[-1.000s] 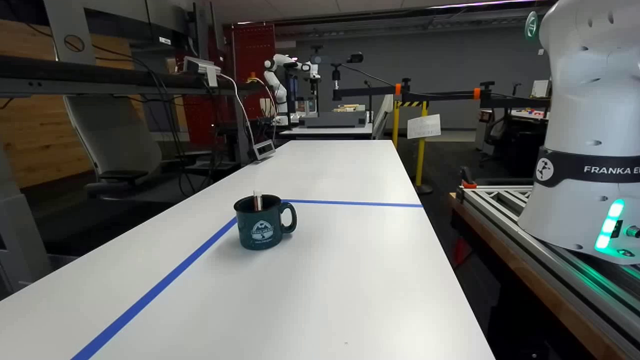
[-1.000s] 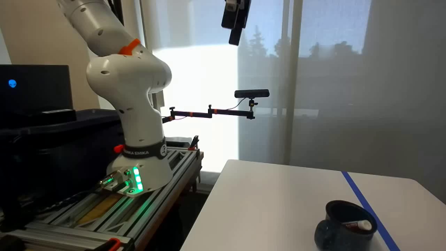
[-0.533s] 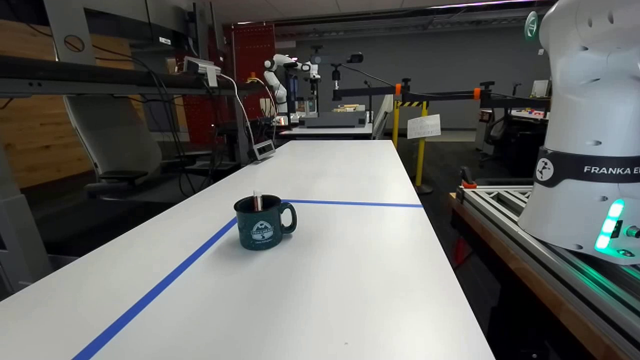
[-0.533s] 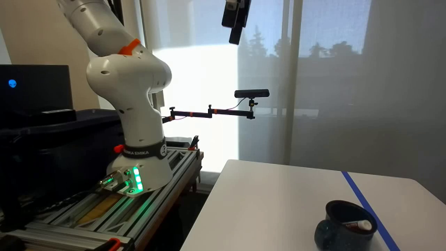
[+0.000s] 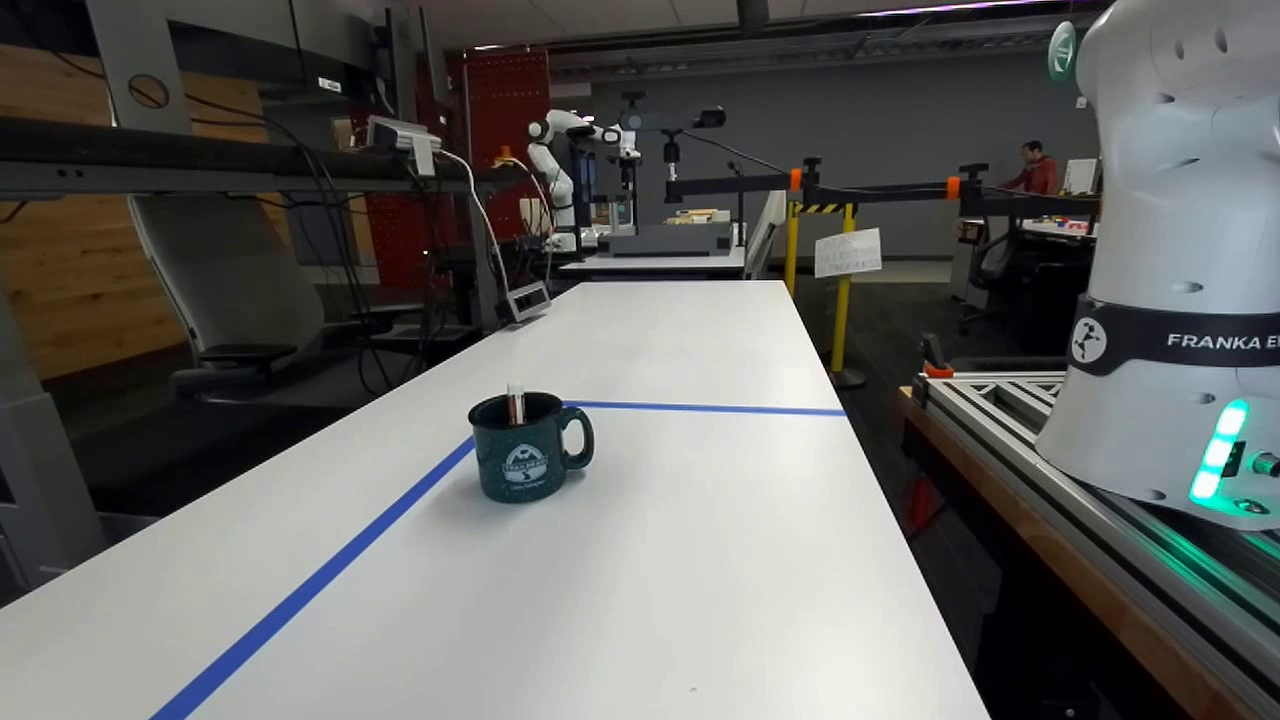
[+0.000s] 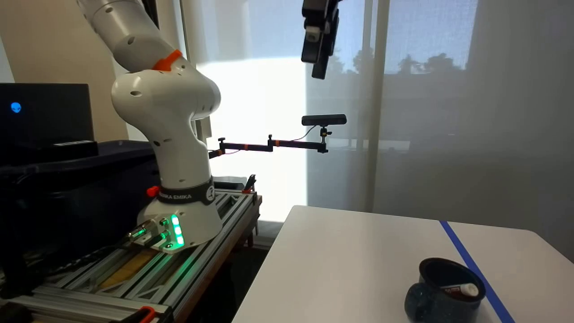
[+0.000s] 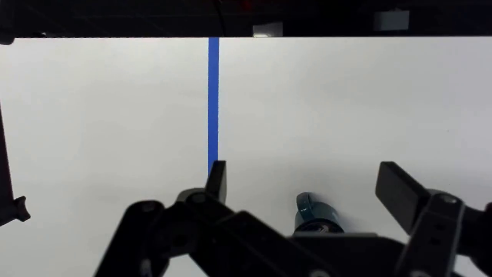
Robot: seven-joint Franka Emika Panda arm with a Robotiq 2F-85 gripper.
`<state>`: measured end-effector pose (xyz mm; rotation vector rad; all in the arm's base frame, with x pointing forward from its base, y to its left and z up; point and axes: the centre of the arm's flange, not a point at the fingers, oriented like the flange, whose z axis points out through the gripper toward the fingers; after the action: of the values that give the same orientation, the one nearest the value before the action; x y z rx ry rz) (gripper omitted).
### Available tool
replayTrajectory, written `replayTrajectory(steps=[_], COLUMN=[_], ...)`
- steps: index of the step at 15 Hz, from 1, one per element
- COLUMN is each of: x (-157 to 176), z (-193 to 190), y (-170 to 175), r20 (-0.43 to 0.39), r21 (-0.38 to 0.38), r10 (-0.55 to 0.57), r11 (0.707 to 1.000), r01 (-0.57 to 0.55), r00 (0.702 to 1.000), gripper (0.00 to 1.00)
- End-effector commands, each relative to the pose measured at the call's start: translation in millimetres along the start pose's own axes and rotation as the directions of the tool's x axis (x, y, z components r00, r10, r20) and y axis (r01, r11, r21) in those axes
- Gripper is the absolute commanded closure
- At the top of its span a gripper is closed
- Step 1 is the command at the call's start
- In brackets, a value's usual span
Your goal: Take the marker out of the cup
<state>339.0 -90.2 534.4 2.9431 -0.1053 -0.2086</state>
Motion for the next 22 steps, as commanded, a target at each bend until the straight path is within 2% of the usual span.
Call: replayTrajectory(steps=[1,4,7,11,16,18,22], x=[23,39,53,70,92,103,121], z=[29,49,66,88,117,123,135], y=[-1,-2,-1,5,7,8,17], r20=[-0.045,-0.060,-0.080,-0.126,-0.130,-0.110,0.008], r21=[0.049,0.138,0.223,0.305,0.344,0.379,0.473], r10=[0.123,0.243,0.362,0.518,0.646,0.695,0.786], r11=[0.991,0.963,0.914,0.832,0.741,0.690,0.542], r01=[-0.121,-0.233,-0.337,-0.464,-0.576,-0.617,-0.694], r00=[0.991,0.968,0.929,0.846,0.753,0.710,0.619], gripper=[0.00,0.00,0.00,0.00,0.00,0.00,0.00])
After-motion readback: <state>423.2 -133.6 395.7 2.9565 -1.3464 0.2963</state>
